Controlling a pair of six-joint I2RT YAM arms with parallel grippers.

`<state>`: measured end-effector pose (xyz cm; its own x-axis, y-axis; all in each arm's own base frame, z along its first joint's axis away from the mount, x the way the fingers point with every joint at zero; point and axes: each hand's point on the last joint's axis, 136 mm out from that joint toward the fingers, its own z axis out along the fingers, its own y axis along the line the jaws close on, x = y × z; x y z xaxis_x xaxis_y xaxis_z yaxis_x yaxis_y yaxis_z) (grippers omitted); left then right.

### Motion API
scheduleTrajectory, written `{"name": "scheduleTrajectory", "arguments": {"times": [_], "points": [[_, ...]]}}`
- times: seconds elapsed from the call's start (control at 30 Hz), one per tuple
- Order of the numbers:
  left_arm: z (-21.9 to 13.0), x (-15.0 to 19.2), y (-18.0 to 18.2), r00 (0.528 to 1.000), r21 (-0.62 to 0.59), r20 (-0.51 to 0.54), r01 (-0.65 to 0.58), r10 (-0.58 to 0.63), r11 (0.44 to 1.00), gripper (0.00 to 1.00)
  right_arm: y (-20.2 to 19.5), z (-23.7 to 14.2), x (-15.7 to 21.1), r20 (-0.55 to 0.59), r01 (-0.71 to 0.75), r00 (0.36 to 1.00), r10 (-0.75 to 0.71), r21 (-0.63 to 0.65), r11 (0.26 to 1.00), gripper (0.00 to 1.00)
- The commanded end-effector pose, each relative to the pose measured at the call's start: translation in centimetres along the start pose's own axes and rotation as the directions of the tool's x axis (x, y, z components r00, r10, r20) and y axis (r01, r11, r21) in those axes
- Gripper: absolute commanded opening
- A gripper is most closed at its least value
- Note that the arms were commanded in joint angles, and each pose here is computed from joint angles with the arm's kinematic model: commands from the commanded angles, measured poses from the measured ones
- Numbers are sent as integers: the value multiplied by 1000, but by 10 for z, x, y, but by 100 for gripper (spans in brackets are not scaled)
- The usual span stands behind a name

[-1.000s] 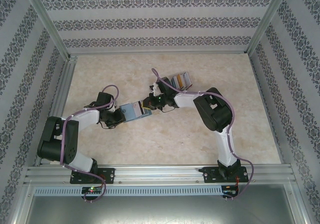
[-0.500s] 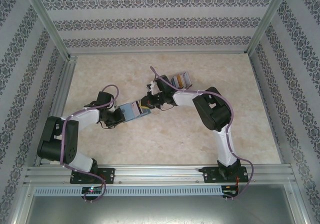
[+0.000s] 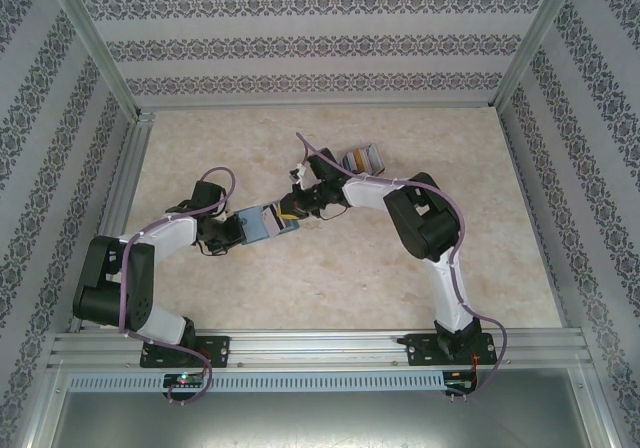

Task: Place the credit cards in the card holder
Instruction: Insert the credit card into the card slot.

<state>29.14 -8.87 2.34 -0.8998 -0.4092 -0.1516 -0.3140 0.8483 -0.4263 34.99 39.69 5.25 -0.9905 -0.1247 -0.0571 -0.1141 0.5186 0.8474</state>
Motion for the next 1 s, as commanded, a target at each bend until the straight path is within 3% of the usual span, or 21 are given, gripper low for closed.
{"name": "scheduleTrajectory", "arguments": {"times": [0.0,0.6,0.97], "points": [[-1,-3,0,1000,1,-9,0,0,1000,12,-10,7,-2,-13,-3,1000,3,19,1000,5],[4,-1,1,1000,6,-24,5,-5,1000,12,-6,12,-36,107,9,994,-10,9,1000,5],[6,0,3,1000,2,-28,1,-1,1000,12,-13,22,-35,138,4,990,-7,27,1000,5]]}}
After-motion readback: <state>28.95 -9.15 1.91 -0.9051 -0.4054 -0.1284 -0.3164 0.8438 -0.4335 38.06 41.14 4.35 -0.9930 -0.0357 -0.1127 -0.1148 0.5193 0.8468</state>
